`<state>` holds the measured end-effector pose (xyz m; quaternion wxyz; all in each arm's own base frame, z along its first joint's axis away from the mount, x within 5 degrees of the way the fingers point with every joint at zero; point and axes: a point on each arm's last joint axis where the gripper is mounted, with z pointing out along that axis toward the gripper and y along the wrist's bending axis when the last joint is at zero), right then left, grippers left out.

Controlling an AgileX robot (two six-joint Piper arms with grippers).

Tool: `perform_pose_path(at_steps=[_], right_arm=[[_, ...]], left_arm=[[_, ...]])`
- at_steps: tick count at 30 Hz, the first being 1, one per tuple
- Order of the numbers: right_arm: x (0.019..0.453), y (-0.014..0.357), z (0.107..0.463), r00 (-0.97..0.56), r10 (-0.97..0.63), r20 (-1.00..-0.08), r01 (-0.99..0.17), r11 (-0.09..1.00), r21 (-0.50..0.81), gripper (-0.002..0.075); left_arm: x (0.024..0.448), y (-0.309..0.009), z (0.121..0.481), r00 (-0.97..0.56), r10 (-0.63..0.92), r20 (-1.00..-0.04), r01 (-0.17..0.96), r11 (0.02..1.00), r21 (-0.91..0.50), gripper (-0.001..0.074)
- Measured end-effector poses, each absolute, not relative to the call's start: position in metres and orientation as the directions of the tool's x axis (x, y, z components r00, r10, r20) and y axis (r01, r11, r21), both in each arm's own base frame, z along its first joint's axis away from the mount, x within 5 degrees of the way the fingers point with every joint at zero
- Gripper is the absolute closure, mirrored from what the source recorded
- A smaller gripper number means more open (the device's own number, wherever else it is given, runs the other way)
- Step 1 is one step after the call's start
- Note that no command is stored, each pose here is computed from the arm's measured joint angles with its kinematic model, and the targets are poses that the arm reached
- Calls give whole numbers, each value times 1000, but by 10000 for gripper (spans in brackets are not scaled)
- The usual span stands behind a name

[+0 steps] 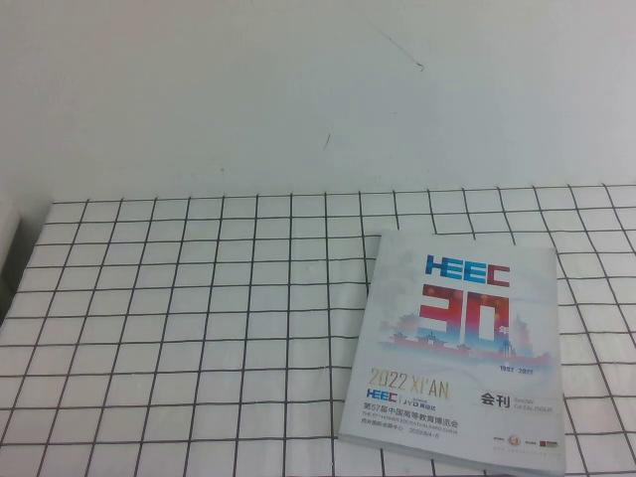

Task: Close book
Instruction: 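Close the open booklet and leave it lying on the table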

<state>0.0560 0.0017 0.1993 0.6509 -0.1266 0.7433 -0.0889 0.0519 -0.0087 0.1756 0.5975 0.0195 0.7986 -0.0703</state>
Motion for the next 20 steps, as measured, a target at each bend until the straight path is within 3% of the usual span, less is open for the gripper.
perform_pose_path(at_steps=[5,20], right_arm=[[52,1,170,-301,-154,-941,-72,988,-138,729],[52,1,170,-316,-120,-941,-59,992,-107,729]], left_arm=[[52,-9,176,-286,-56,-957,116,989,-93,738],[52,-9,176,-286,-58,-957,116,989,-94,738]])
